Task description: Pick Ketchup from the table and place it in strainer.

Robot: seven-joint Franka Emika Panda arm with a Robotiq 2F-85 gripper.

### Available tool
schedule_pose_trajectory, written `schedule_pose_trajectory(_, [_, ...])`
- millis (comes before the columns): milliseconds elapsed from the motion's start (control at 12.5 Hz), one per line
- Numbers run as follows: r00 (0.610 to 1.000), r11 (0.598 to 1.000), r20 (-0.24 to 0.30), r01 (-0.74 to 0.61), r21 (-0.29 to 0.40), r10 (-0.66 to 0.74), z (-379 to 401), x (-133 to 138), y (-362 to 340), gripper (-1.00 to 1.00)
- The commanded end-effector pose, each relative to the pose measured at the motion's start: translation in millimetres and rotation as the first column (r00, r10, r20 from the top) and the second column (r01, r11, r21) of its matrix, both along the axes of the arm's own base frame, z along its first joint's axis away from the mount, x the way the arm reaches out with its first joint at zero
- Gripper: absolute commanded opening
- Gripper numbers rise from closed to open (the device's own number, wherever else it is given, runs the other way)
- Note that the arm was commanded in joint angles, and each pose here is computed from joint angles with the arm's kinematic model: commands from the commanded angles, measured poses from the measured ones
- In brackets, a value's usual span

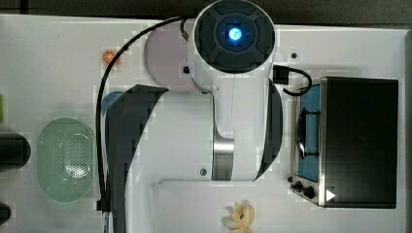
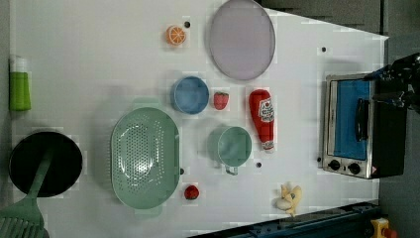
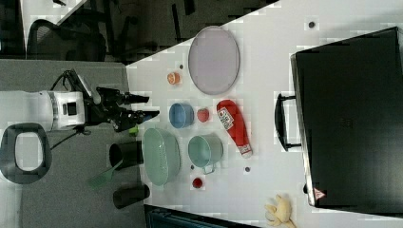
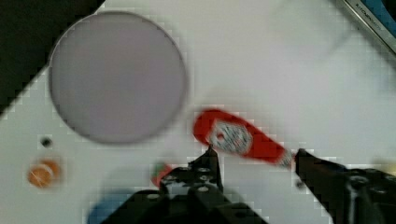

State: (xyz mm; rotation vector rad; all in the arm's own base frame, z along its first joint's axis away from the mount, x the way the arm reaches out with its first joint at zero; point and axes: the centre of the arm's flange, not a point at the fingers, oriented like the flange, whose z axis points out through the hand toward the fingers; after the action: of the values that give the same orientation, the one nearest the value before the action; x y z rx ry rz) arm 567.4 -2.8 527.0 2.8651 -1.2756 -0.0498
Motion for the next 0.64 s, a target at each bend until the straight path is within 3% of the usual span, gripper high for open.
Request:
schedule_pose_trajectory(80, [0.998, 0.998, -0.019, 0.058, 0.015, -0.058, 60, -83, -39, 0.59])
schedule_pose_trajectory(240, [0.998, 0.999, -0.03, 0.052, 0.016, -0.051, 55, -84, -38, 1.0])
schedule_pose_trajectory(640, [0.988, 0.99, -0.056, -0.14, 0.026, 0.141, 9, -74, -19, 1.0])
